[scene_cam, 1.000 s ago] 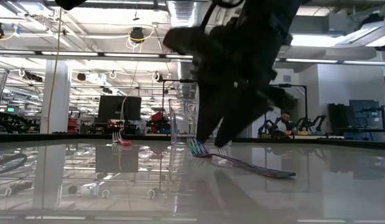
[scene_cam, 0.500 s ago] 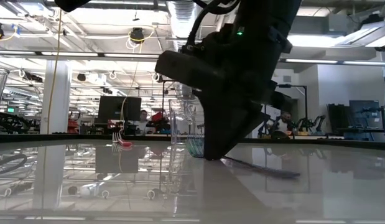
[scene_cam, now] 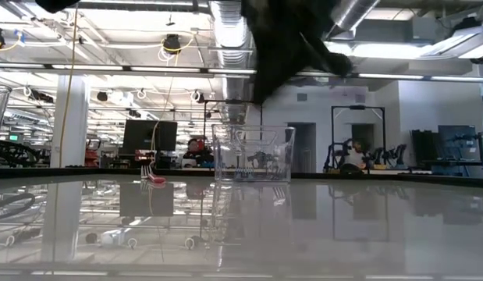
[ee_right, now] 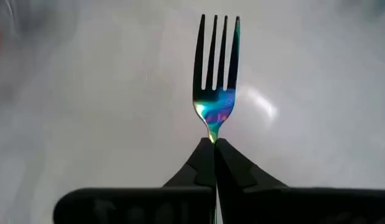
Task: Sort silverware by color (type)
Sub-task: Put the titanium rainbow fork into the top transparent bin, then put the pink fork into the bottom left transparent bin
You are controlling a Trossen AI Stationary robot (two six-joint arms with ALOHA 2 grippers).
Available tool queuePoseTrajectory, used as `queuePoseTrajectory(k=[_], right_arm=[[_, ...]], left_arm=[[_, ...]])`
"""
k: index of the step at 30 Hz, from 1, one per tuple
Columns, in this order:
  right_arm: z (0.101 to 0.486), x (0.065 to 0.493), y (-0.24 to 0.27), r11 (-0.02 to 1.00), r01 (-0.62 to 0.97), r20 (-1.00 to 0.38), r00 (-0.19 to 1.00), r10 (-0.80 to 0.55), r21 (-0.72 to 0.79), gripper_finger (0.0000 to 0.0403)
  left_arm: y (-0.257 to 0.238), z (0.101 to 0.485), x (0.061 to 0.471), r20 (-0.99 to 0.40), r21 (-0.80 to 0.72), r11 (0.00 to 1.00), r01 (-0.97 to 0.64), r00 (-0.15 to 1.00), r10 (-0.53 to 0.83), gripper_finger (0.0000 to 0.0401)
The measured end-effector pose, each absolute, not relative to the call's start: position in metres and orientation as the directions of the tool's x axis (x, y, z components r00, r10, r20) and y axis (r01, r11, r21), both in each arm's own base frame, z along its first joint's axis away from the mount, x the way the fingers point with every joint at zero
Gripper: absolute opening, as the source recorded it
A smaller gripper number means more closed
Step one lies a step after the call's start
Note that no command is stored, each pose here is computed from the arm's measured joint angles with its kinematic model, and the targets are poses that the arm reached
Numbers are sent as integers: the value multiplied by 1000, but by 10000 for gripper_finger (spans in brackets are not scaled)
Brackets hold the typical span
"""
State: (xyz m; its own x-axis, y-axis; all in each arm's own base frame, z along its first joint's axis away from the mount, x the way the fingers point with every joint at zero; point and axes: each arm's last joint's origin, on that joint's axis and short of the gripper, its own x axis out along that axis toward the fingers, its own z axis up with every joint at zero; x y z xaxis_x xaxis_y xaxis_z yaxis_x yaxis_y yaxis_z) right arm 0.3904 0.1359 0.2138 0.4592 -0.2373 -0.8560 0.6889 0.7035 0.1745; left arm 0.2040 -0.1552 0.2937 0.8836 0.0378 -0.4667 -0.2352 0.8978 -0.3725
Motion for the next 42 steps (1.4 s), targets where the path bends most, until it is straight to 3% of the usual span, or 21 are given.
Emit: queuePoseTrajectory(k=[3,10,20,27,33,42], right_arm=[[253,388,97,720,671,-808,517,-284,176,19],[302,381,-17,691,703,-738,555,-384,169,19],[282,391,-140,629,728,-699,599,-391,272,28],[257,386,-178,576,782,-738,530,-418,236,41],[247,385,-183,611,765,-771,511,-380,205,84],[264,373,-178,811,577,-789,540,-293,94,166]], left_arm=[[-157,295,202,-440,-400,875,-274,895,80,256],[-167,286,213,-414,-455,835,-310,903,110,256],[-182,275,231,-359,-543,781,-309,926,117,256],[-180,276,232,-328,-607,712,-353,927,180,256],[-178,277,232,-304,-650,656,-384,922,239,256],[-166,278,239,-277,-700,569,-432,898,341,256]])
